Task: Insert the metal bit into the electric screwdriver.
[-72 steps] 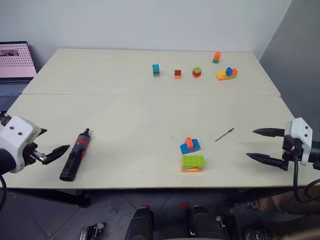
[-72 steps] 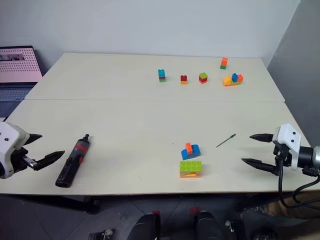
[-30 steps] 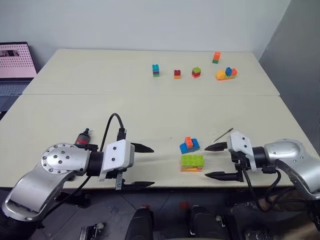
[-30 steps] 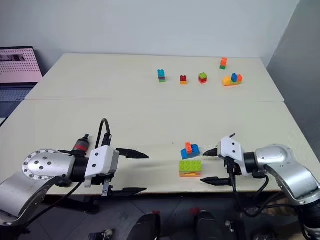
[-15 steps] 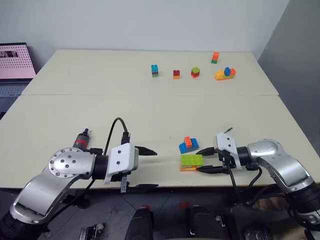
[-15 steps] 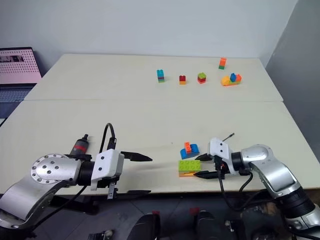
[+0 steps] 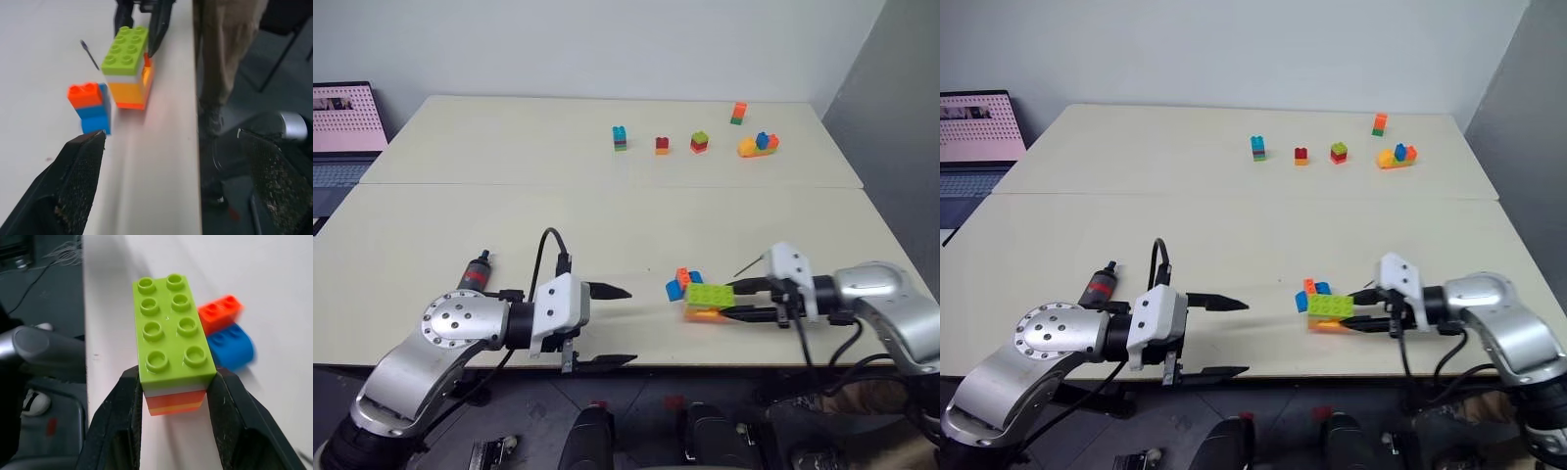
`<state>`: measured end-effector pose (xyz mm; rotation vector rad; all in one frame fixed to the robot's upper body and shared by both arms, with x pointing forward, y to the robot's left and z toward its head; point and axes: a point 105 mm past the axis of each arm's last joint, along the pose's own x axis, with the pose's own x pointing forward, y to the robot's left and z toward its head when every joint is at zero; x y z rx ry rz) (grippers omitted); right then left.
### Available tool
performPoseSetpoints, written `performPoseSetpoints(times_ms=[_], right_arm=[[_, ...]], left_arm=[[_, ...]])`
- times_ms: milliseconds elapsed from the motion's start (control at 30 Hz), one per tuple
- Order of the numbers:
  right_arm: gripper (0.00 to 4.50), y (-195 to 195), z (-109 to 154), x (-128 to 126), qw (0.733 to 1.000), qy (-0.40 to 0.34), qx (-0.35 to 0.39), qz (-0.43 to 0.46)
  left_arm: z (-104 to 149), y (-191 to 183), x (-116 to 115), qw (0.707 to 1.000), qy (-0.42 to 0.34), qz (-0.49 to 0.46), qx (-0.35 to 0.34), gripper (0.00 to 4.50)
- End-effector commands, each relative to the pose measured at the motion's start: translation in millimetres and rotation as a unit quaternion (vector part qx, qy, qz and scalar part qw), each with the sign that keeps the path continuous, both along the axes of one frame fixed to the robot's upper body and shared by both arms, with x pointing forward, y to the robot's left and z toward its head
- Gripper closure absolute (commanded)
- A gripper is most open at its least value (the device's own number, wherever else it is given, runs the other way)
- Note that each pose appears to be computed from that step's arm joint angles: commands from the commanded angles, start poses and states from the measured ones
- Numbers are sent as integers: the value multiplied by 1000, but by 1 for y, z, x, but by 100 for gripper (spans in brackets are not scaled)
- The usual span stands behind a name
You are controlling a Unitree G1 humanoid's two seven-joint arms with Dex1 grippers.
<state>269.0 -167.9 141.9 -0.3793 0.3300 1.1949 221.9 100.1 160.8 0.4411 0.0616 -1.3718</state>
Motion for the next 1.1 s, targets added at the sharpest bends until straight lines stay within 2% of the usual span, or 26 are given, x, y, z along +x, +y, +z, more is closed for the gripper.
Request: performPoseSetpoints(times_ms=[33,100,200,333,367,533,667,700,767,967,1000,1100], right_arm=[[302,-53,25,16,987,-53,22,-147],[302,-90,23,27,962,-77,38,-261],[302,-111,16,32,938,-92,43,-331],[302,-146,-3,61,861,-127,47,-491],[302,-149,-9,67,850,-124,42,-510],[302,-160,-21,77,824,-105,49,-554],[302,-165,-19,76,817,-102,60,-565],[231,-165,-17,75,816,-101,69,-565],[201,-165,-12,72,815,-102,78,-564],[45,-170,6,58,816,-112,92,-560],[15,-170,13,54,822,-126,82,-549],[6,-161,34,40,849,-167,55,-498]], left_arm=[[12,-11,7,999,-15,5,-42,0],[16,-18,12,998,-21,6,-60,0],[17,-24,16,997,-25,5,-70,0],[23,-40,23,996,-32,-9,-88,0],[23,-43,24,995,-33,-14,-89,0],[23,-48,27,995,-37,-22,-88,0],[23,-50,27,995,-39,-23,-87,0],[23,-50,27,995,-39,-23,-87,0],[22,-49,26,995,-38,-22,-87,0],[20,-45,26,996,-37,-16,-80,0],[19,-42,27,996,-37,-9,-75,0],[16,-28,33,998,-42,16,-53,0]])
